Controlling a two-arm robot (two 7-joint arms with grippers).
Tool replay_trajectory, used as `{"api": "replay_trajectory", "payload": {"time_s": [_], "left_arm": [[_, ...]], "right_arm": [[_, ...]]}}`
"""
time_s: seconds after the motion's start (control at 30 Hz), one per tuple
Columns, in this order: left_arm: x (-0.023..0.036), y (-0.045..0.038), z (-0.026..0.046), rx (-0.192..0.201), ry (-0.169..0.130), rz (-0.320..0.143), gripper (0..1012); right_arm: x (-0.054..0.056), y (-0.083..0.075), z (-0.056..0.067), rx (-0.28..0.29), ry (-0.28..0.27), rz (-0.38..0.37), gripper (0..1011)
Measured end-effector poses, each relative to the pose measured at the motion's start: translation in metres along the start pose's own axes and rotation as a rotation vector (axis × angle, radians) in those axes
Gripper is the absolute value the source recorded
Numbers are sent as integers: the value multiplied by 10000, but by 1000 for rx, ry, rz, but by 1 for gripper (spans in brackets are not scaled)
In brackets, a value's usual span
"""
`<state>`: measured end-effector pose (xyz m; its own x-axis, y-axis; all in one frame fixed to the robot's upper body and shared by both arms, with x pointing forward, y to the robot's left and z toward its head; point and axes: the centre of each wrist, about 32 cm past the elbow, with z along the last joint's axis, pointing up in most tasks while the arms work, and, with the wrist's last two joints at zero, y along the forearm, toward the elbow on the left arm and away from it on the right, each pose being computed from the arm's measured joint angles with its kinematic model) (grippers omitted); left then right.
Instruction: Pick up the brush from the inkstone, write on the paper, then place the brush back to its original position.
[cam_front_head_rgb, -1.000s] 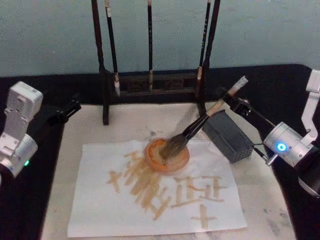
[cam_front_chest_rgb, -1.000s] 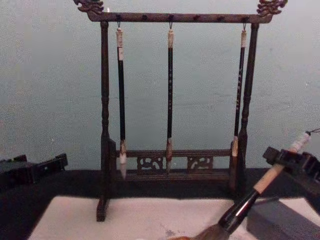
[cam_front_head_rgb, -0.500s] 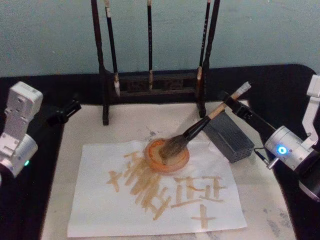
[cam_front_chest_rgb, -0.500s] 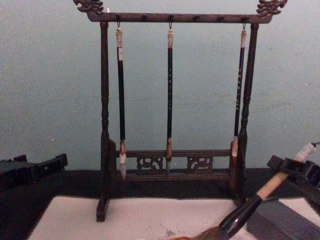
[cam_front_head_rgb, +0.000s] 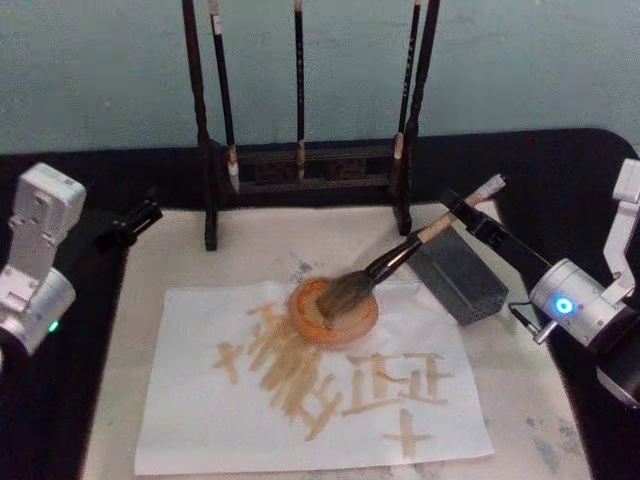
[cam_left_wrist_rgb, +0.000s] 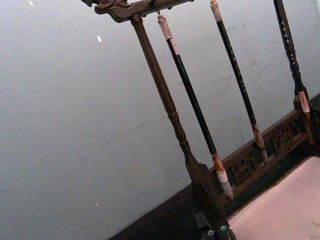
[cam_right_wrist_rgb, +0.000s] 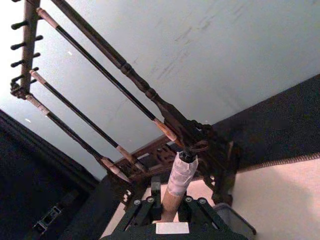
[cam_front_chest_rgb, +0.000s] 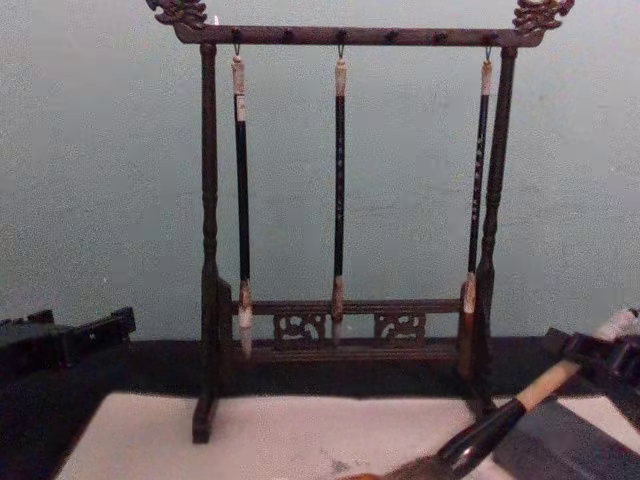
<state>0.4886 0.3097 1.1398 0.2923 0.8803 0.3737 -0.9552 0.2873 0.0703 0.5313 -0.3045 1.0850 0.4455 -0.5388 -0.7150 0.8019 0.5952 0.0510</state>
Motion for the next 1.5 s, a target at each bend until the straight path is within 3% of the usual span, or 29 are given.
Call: {"api": "replay_trajectory", "payload": {"time_s": [0.93,1.03,1.17,1.3,1.33,1.5], "left_arm": [[0,0,0,0,0,0,1002],[0,0,0,0,0,0,1000],[0,0,0,0,0,0,1002],[0,0,0,0,0,0,1002],[0,0,0,0,0,0,1002],[0,0,0,0,0,0,1002]], "right_arm": [[29,-13,-18,-9,-4,-29,181],[29,-13,-20,-10,-4,-29,238],[28,-13,-21,-10,-4,-28,413],[28,-13,-20,-10,-4,-27,501],[28,-12,-20,-9,-4,-27,586],[46,-39,-17,-5,1,-34,727]]}}
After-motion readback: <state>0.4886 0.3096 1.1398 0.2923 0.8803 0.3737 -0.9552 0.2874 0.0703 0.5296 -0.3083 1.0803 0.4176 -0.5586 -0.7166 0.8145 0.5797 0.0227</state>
